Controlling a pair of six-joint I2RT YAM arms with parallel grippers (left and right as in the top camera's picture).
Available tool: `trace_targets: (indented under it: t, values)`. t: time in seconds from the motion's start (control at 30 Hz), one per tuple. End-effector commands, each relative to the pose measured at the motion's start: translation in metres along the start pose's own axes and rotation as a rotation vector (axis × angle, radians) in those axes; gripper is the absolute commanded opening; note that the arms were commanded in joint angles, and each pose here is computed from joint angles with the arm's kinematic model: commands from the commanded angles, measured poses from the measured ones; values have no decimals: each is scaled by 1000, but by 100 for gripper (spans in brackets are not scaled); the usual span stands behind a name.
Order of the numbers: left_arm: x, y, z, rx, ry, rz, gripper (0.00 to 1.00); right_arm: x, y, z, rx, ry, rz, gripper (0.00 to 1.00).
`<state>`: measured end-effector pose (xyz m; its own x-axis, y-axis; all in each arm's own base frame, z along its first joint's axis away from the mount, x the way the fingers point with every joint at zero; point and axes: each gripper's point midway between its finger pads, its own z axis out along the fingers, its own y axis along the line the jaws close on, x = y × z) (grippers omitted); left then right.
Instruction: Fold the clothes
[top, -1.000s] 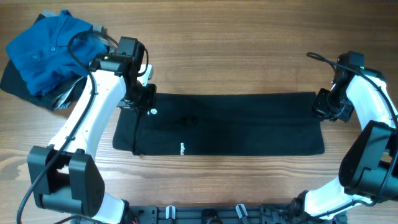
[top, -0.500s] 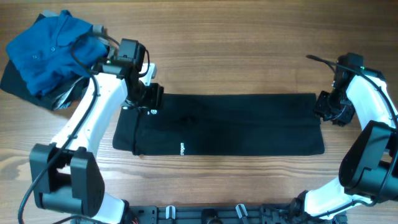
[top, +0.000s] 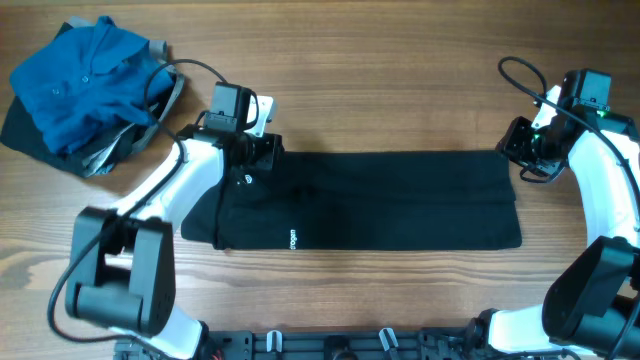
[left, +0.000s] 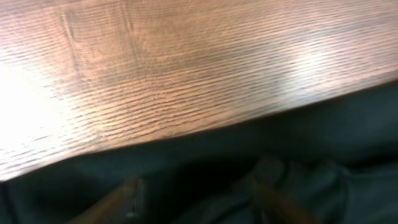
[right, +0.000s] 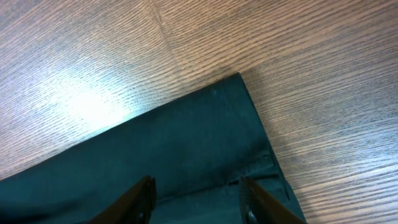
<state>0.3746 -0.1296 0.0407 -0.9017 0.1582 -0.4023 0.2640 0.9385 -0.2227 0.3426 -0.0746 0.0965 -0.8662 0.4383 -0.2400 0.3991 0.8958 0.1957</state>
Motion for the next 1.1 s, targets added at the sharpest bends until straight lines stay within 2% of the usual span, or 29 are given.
trace_targets:
  t: [0.0,0.07,0.33,0.43,0.47,0.53,0.6,0.63,0.7,0.8,0.9,0.97,1.0,1.07]
  values:
    - [17,-8,16,70,68,0,23,-4,5,-7,-29,-14,-26,47]
    - [23,-19,11,124,92,-9,4,-3,5,-7,-29,-12,-43,47]
    - [9,-55,-56,233,-2,31,4,-5,6,-7,-30,-18,-44,47]
    - [35,-71,-61,244,93,48,4,-5,6,-7,-30,-18,-44,48]
    - [44,-72,-57,204,129,68,4,-5,6,-7,-30,-18,-44,48]
    - [37,-60,-51,74,93,116,46,-6,6,-7,-30,-22,-45,48]
    - [14,-54,-46,15,2,140,63,-6,6,-7,-31,-24,-44,48]
    - [1,-54,-41,11,-48,151,68,-6,6,-7,-31,-23,-44,48]
    - [-14,-49,-24,-6,-93,170,70,-5,6,-7,-30,-21,-44,48]
    - [-18,-42,11,-11,-91,204,72,-3,5,-6,-30,-14,-43,48]
    - [-10,-36,37,-11,-55,195,71,-1,5,-4,-28,-7,-41,48]
    - [-3,-34,41,-14,-29,191,66,1,4,-3,-28,-2,-40,48]
    - [-2,-34,41,-14,-23,190,60,1,4,-2,-28,-2,-40,48]
    - [0,-34,38,-15,-16,181,35,1,4,-2,-28,-3,-41,48]
